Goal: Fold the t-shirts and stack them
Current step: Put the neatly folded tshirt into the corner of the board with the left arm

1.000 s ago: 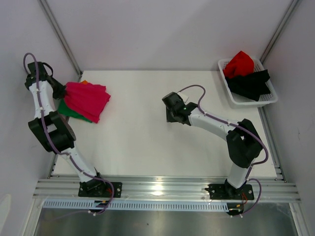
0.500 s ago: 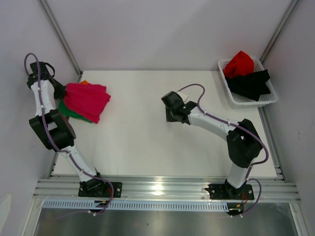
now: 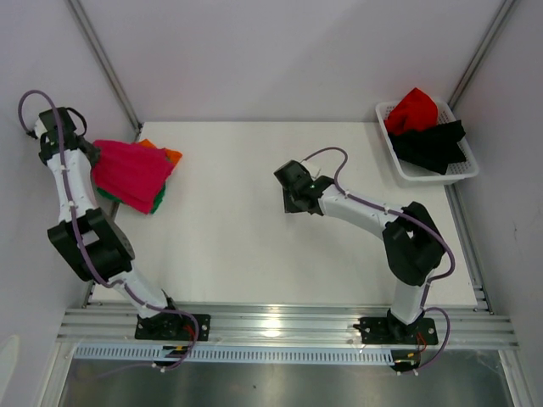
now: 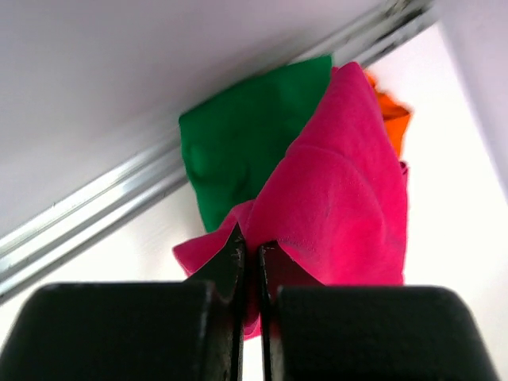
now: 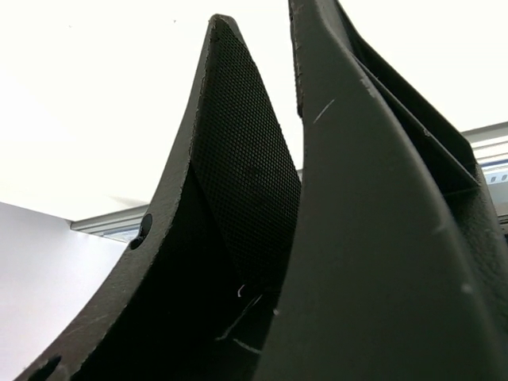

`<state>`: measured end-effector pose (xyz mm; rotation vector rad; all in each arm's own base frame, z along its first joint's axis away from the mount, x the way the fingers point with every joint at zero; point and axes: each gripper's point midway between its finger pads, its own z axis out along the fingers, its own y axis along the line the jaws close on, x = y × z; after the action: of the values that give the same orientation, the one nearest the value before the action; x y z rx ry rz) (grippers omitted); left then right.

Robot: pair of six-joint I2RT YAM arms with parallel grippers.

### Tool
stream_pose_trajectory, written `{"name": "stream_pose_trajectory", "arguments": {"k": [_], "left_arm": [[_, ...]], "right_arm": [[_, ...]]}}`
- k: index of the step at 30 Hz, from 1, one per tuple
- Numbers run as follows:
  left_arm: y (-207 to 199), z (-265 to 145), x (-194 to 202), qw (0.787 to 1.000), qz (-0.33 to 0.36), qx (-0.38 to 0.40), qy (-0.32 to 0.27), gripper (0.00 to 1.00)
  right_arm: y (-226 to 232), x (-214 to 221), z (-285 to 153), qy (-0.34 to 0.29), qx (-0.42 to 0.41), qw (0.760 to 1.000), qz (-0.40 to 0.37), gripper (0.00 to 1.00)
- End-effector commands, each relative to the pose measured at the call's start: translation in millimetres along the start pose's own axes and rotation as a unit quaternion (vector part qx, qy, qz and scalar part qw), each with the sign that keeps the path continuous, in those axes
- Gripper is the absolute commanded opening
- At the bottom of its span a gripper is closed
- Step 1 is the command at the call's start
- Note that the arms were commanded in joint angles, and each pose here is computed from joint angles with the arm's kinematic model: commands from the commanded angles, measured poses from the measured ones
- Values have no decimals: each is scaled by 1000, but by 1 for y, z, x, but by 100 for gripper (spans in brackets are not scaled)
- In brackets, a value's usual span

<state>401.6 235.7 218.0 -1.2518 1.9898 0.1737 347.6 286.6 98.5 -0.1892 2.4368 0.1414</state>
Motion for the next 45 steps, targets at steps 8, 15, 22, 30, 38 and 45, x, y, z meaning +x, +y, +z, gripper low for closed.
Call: {"name": "stream_pose_trajectory", "arguments": {"k": [8,15,22,30,38,45], "left_arm": [[-20,23,-24,999,-1,32,0,1],[-26,39,-9,999,8,37,22,1],[-7,49,-2,999,-15,-25,26,1],[-10,7,-38,997,-22,-15,-71,1],[-32,-12,-56,995,-23,38,-86,1],[-40,-22,-54,995,-37,40,-89,1]], "right_arm": [[9,-9,0,-11,-5,1000,-6,38],[11,-9,0,-11,-10,1000,-7,38],[12,-7,2,-9,-10,1000,-6,38],[13,-6,4,-8,-11,1000,-6,38],[16,-6,6,-8,-15,1000,-5,38],[15,-5,7,-8,-13,1000,-5,38]]}}
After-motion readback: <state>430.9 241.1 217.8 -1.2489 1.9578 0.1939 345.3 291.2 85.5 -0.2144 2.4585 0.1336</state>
